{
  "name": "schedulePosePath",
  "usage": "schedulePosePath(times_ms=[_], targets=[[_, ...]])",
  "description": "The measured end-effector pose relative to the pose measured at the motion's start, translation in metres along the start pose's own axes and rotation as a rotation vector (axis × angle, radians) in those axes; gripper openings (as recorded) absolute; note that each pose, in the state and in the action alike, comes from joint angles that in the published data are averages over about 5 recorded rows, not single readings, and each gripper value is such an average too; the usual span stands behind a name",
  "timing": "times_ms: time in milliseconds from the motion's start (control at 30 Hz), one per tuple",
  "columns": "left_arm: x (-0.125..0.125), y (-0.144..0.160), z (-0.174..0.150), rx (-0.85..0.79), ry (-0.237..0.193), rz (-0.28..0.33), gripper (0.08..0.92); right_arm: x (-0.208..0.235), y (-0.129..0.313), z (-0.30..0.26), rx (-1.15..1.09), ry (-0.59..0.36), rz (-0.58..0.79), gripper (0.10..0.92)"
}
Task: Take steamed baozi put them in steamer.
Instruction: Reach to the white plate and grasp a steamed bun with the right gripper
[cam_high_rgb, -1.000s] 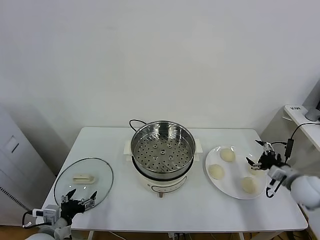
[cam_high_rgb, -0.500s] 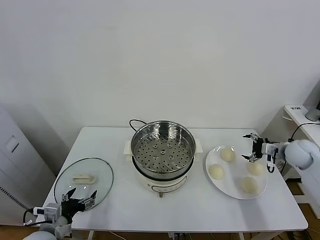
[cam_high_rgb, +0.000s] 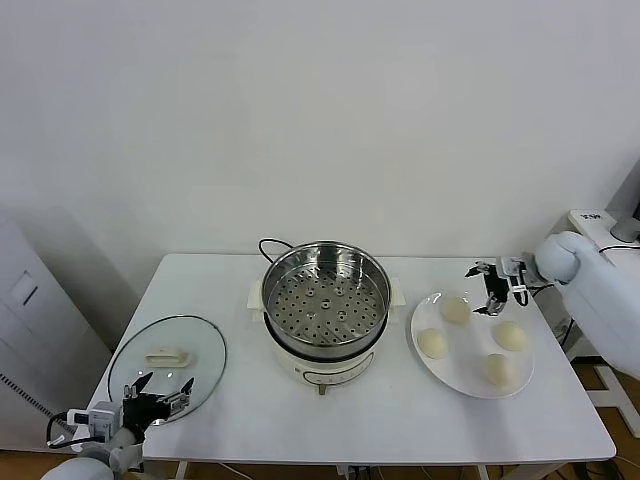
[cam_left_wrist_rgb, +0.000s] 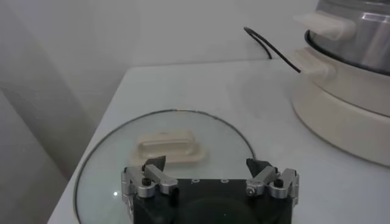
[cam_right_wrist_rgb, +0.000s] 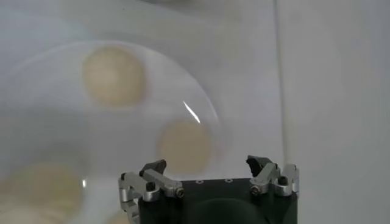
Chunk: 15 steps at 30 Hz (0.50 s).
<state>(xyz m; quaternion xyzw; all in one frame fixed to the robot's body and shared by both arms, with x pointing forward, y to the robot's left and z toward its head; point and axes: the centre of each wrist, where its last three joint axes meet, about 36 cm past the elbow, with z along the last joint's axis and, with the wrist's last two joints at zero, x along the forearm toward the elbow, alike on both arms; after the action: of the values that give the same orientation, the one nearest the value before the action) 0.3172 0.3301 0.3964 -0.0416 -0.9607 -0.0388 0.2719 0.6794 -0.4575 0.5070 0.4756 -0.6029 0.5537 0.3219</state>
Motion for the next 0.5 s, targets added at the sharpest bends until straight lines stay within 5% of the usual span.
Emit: schedulePosePath(times_ms=[500], targets=[[0.003, -0.001, 0.000, 0.002, 0.000, 0.004, 0.823, -0.037, -0.012, -0.015, 0.039, 0.051, -0.079, 0.823]])
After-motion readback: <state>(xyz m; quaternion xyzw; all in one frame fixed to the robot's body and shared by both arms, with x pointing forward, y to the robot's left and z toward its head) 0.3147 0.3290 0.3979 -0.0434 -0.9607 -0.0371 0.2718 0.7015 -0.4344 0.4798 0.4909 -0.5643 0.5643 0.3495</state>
